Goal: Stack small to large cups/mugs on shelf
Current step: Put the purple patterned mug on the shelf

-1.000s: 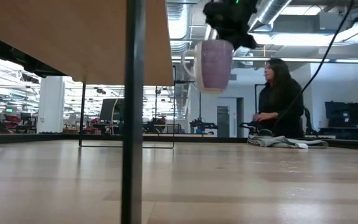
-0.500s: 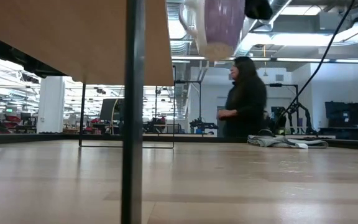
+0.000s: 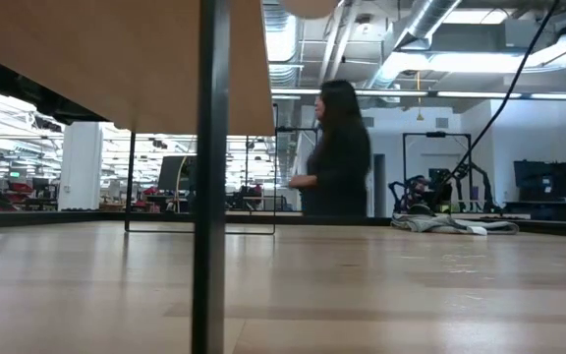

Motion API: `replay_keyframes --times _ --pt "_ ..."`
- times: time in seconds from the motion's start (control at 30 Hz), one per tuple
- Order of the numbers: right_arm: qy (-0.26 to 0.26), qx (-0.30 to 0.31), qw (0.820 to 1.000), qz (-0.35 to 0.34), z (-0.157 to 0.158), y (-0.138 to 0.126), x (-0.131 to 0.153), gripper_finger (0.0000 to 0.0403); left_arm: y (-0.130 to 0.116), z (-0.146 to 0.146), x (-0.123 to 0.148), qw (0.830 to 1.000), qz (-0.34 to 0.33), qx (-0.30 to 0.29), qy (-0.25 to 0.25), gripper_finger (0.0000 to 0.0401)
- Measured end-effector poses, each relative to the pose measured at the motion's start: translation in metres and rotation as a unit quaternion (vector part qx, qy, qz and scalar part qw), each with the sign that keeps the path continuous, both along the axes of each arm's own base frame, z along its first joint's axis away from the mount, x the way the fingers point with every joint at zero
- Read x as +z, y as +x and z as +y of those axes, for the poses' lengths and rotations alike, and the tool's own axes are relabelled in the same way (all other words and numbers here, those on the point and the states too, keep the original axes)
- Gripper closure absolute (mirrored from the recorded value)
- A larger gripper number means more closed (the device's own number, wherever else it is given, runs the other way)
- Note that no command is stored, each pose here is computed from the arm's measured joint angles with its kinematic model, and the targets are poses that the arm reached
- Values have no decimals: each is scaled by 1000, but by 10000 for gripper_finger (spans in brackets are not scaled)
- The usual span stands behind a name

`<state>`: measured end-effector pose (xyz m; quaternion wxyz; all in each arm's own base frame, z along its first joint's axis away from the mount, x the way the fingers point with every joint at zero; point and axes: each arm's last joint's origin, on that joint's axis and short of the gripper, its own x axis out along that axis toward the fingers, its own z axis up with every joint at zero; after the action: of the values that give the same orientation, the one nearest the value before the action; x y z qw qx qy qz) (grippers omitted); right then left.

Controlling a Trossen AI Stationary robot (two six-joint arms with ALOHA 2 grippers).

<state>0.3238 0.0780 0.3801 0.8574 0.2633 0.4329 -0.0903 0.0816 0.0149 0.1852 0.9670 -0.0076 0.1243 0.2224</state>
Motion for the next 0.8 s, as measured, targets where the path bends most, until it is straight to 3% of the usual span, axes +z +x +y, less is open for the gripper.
replay_keyframes --times 0.27,0.63,0.8 --pt "15 28 997 -76 16 14 6 384 0 0 0 1000 3 -2 7 303" --pt "6 39 991 -131 12 22 13 384 1 0 2 1000 -8 -2 7 303" --pt "8 19 990 -141 3 25 15 384 2 0 7 999 -19 -10 44 303"
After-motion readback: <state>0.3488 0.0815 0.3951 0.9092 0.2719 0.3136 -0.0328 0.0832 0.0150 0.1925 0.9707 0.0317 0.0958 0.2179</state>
